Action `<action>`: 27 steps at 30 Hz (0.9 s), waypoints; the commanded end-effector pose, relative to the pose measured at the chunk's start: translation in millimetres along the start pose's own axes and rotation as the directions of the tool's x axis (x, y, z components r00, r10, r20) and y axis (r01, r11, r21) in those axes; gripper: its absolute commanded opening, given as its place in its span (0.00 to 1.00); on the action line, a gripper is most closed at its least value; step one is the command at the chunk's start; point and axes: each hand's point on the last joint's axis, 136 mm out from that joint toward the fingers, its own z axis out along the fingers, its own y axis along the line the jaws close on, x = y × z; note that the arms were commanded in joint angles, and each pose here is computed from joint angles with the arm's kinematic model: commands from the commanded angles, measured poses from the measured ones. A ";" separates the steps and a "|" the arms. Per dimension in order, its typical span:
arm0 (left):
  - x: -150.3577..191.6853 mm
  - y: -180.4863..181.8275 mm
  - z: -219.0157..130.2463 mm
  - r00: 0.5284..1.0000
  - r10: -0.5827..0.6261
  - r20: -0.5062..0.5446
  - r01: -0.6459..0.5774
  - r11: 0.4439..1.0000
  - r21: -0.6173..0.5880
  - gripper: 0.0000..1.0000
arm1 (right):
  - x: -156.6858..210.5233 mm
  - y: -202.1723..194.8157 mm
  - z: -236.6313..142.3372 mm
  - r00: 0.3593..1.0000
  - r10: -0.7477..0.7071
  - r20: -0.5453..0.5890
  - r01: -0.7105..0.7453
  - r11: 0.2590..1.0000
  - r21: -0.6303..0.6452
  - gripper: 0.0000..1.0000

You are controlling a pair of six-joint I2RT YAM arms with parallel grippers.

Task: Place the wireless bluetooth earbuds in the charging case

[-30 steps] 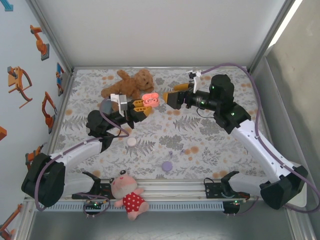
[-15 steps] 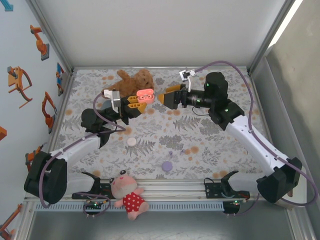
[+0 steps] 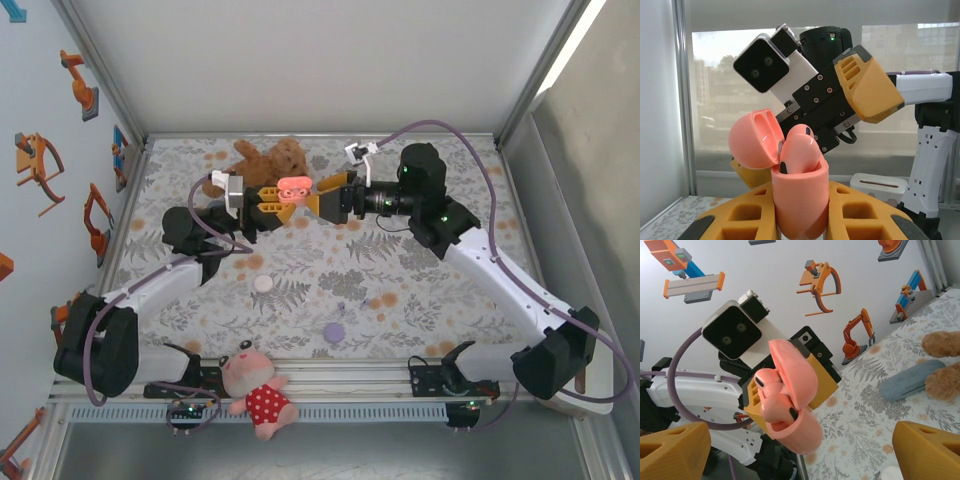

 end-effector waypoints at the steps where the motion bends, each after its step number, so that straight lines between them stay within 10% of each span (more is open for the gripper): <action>1: -12.2 -3.7 2.4 0.999 0.051 0.011 -0.051 0.998 0.041 0.00 | -12.5 21.5 -0.1 0.999 -0.049 0.014 0.050 0.997 -0.055 0.92; 27: -9.8 3.1 1.1 0.999 0.032 0.004 -0.032 0.999 0.030 0.00 | -21.7 45.8 4.9 0.993 -0.122 -0.001 0.121 0.985 -0.126 0.87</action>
